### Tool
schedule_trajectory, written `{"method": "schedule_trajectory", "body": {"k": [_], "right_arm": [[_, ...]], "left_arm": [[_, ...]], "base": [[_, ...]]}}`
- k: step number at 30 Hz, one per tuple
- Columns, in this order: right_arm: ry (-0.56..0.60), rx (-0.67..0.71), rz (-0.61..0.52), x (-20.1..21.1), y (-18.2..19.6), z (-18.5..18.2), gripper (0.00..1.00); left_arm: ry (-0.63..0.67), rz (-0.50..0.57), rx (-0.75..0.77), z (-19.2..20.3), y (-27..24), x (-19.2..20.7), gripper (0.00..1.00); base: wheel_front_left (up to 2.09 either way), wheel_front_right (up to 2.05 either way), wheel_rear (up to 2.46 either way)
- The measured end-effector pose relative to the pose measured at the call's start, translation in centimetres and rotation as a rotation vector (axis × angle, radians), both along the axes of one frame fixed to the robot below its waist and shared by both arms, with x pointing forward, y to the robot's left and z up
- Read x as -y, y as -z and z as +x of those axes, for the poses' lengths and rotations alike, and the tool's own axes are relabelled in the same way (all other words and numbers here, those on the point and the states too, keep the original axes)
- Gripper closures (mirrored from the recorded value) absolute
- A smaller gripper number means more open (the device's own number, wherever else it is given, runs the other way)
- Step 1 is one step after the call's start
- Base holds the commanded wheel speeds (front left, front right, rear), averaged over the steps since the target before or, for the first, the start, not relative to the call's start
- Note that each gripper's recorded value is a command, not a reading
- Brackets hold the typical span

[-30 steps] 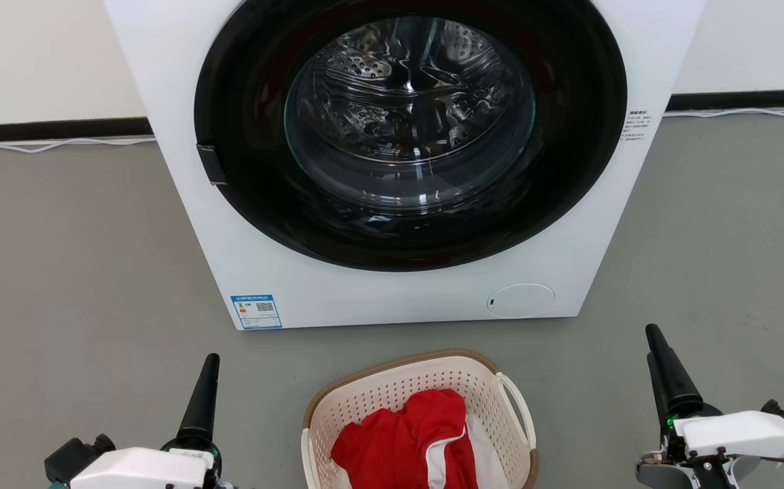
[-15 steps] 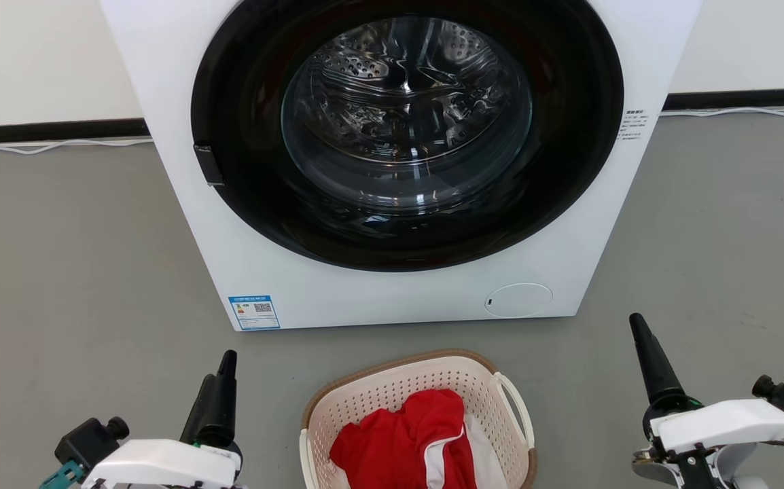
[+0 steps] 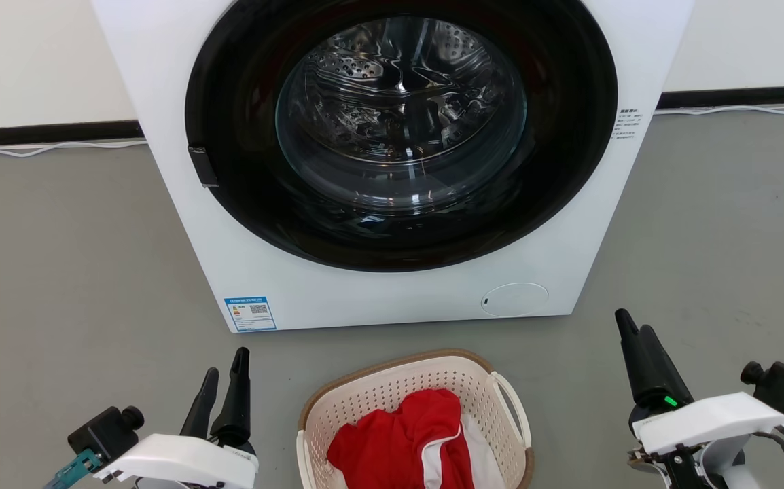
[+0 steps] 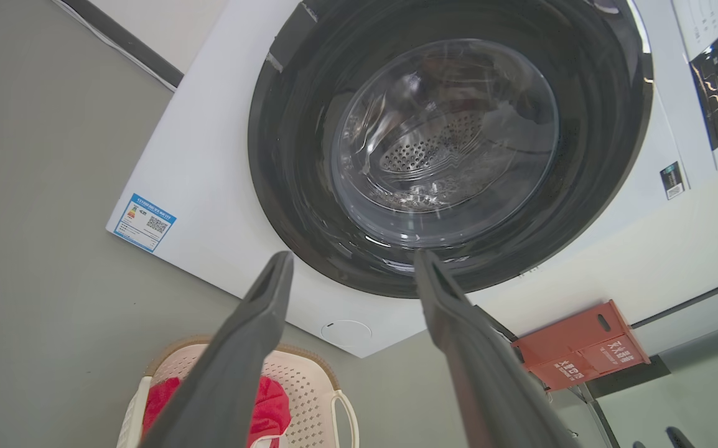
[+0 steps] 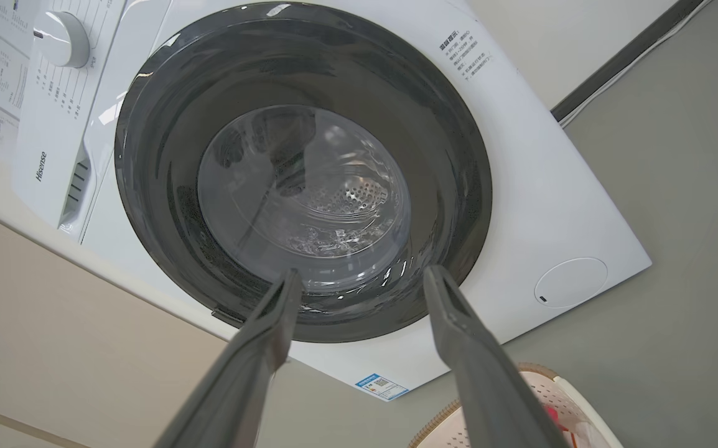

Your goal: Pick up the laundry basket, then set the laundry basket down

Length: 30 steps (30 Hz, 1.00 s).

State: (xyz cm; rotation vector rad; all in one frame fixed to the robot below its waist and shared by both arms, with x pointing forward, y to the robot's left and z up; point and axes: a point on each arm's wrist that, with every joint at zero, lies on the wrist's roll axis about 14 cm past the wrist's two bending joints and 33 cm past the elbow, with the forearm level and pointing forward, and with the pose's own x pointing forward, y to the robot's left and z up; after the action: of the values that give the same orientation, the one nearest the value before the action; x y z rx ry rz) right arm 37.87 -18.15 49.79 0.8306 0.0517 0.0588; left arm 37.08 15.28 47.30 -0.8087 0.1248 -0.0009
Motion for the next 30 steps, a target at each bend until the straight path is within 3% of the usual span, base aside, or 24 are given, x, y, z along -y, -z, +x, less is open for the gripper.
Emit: {"method": "schedule_trajectory", "body": {"k": [30], "right_arm": [[-0.041,0.080,-0.324,-0.3,-0.8,0.0,0.00]], "left_arm": [[0.048,0.296,0.147,1.0,-3.1,2.0,0.00]], "base": [[0.00,0.00,0.00]]}}
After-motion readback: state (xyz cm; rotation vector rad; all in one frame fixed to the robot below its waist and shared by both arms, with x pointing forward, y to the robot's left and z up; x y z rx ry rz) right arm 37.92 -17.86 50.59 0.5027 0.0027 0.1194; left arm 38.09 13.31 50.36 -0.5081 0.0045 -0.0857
